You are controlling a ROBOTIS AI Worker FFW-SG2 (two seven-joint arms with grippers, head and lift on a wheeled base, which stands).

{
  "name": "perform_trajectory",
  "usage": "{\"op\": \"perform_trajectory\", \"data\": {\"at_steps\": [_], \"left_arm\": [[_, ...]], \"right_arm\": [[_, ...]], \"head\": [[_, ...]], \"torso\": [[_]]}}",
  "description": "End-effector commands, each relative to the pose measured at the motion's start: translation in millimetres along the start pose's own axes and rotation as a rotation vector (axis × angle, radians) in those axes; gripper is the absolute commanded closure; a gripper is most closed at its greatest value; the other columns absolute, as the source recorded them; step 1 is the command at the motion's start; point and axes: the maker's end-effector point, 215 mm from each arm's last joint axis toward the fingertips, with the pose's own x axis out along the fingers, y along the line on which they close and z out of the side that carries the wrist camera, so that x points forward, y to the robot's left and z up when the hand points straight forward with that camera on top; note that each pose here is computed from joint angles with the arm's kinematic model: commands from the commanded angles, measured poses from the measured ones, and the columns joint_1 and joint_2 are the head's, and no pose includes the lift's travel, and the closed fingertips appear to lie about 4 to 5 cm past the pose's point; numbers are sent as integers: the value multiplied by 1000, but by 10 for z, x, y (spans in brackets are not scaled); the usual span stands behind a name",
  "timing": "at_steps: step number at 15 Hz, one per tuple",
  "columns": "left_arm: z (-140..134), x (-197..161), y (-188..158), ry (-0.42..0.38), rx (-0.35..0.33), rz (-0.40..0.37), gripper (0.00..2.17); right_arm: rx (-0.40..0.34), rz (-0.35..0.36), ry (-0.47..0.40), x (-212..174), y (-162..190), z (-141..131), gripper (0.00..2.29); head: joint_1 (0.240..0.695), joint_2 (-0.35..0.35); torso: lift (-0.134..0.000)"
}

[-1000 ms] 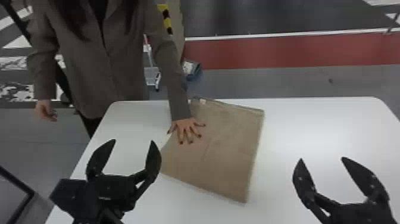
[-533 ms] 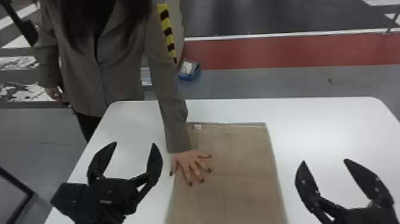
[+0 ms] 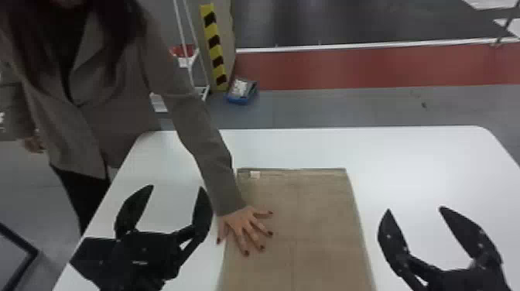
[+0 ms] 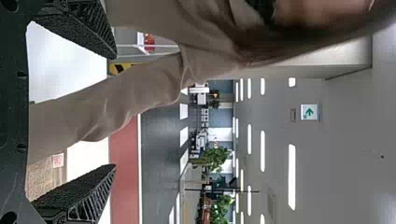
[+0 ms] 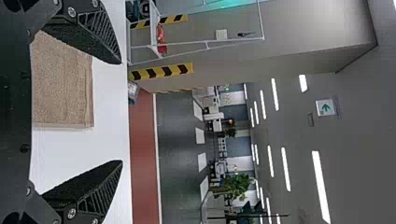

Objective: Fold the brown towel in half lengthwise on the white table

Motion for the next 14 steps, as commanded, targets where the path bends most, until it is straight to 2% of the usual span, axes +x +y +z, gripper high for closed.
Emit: {"op": "perform_trajectory", "data": {"at_steps": [1,7,14], "left_arm": [[-20,25,2,2,1,0,43],[-132,127,6,9,0,-1,39],[-444,403,-23,43,-9,-15,90]], "right_arm": [[-1,5,-1,26,12,-12,130],[0,6,-2,106,3,-52,130],[-14,-3,23,164,-68,-180,130]], "head": [[695,132],[695,134],[695,125]], "torso": [[-57],[-57],[-57]]}}
